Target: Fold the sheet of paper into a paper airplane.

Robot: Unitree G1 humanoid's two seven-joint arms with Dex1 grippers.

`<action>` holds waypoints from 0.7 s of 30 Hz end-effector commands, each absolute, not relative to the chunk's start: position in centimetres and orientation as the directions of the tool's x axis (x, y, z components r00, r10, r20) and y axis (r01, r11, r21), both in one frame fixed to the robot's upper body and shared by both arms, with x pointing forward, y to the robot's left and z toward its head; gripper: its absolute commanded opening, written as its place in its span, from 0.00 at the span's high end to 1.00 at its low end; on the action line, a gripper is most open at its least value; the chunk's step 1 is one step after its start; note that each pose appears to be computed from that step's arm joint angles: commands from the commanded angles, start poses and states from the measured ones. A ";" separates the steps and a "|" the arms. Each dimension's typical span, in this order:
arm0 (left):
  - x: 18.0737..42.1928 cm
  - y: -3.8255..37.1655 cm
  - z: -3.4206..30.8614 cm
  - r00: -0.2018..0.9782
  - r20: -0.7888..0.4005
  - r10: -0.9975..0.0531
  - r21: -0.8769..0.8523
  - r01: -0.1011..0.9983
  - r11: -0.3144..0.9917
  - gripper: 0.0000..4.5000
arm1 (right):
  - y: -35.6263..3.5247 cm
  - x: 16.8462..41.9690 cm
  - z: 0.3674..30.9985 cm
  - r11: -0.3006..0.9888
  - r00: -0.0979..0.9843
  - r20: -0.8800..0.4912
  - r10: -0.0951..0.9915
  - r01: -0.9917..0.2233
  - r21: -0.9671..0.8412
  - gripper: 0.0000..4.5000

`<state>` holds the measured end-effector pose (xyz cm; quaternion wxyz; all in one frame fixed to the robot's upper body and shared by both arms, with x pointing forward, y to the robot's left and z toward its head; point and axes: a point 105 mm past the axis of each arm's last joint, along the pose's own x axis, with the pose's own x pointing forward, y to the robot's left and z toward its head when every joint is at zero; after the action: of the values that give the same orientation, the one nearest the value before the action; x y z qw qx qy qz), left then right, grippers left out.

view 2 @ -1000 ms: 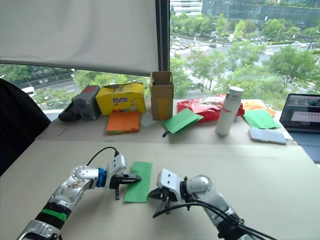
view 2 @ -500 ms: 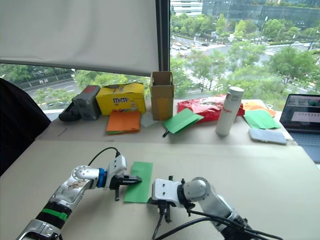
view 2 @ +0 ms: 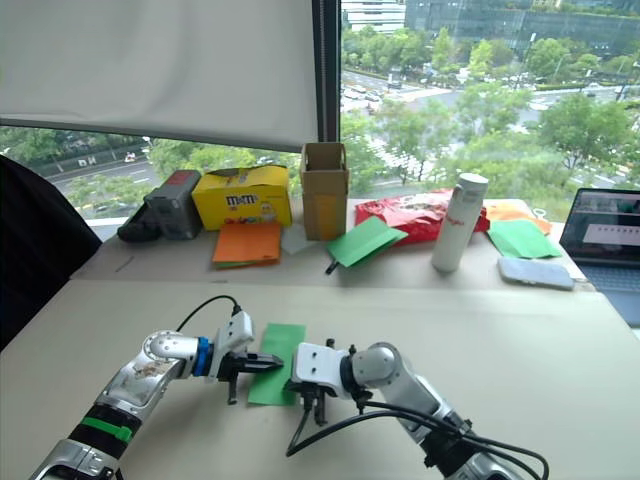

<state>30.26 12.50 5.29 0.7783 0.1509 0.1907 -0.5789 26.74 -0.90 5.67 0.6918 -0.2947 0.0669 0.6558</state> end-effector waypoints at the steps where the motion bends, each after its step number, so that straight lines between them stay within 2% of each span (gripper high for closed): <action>1: 29.9 12.7 5.1 0.236 -0.498 -0.835 0.002 0.963 0.271 1.00 | -0.5 24.7 6.1 -0.083 0.039 -0.440 0.897 -0.963 -0.255 1.00; 4: 29.6 12.6 5.3 0.222 -0.496 -0.839 -0.012 0.965 0.263 1.00 | -0.8 23.5 5.9 -0.100 -0.004 -0.425 0.905 -0.974 -0.203 1.00; 6: 29.4 12.6 5.4 0.216 -0.492 -0.843 -0.025 0.965 0.262 1.00 | -0.8 23.5 6.0 -0.089 0.006 -0.417 0.909 -0.974 -0.206 1.00; 13: 29.2 13.0 7.5 0.225 -0.415 -0.882 -0.060 0.960 0.273 1.00 | -1.6 23.9 9.1 -0.028 0.052 -0.349 0.936 -0.975 -0.221 1.00; 18: 30.0 14.7 10.4 0.289 -0.334 -0.897 -0.055 0.944 0.324 1.00 | -2.9 23.8 10.8 -0.005 0.075 -0.358 0.931 -0.976 -0.218 1.00; 21: 30.4 16.7 11.5 0.350 -0.330 -0.877 -0.030 0.924 0.380 1.00 | -3.8 24.0 11.3 0.021 0.107 -0.377 0.920 -0.974 -0.226 1.00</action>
<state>30.02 16.04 9.73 0.8087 0.0728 0.1730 -0.5575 24.01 -3.81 9.71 0.7078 -0.2160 0.0858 0.6671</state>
